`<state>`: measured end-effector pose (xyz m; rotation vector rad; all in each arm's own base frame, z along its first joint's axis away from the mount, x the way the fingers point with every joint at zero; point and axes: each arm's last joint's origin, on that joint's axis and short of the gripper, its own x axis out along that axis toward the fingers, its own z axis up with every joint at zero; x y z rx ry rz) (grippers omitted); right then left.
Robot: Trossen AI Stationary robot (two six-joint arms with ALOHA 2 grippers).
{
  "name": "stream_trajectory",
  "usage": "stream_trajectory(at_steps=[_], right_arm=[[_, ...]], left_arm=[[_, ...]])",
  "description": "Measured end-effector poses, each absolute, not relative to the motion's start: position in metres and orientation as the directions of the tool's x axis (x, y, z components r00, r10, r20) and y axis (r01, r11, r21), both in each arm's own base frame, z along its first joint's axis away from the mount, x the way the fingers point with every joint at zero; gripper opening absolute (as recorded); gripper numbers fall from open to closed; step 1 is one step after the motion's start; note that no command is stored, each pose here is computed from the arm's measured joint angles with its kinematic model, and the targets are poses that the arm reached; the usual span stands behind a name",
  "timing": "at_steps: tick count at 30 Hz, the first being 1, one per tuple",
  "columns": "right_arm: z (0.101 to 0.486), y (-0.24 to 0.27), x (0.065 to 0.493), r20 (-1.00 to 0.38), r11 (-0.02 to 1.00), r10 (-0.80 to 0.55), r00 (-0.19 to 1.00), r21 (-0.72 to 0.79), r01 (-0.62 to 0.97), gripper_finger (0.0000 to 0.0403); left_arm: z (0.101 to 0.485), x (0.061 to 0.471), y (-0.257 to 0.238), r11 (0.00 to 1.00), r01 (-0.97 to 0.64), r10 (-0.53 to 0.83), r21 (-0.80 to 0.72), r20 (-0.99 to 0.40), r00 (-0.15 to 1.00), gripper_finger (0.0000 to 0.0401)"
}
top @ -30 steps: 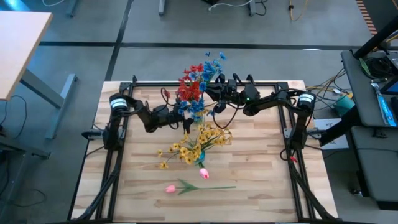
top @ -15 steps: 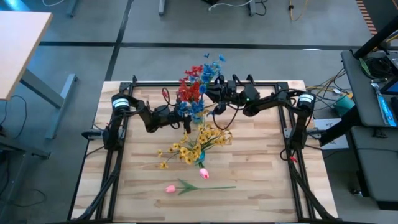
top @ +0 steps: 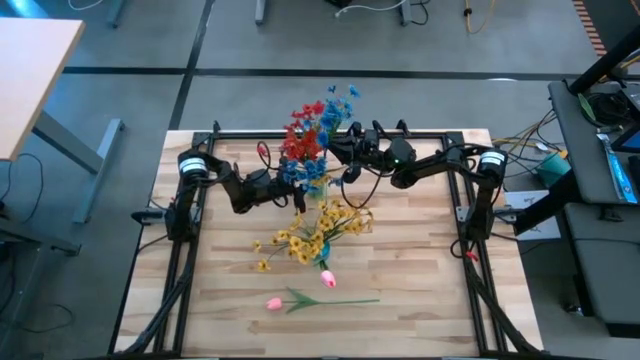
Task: Sort flowers into vase by color
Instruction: Put the blue flowers into the green vase
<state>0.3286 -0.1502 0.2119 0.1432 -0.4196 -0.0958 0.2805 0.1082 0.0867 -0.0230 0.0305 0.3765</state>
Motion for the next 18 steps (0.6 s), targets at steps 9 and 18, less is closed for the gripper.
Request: stream_trajectory(at_steps=[9,18], right_arm=[[0.208,-0.151,0.330,0.364,0.982,-0.152,0.919,0.164,0.097,0.0018],[0.182,-0.138,0.309,0.346,0.975,-0.122,0.930,0.218,0.047,0.0018]], left_arm=[[0.085,0.276,0.110,0.926,-0.377,0.376,-0.015,-0.048,0.925,0.0105],[0.084,0.276,0.110,0.926,-0.378,0.377,-0.016,-0.051,0.925,0.0105]])
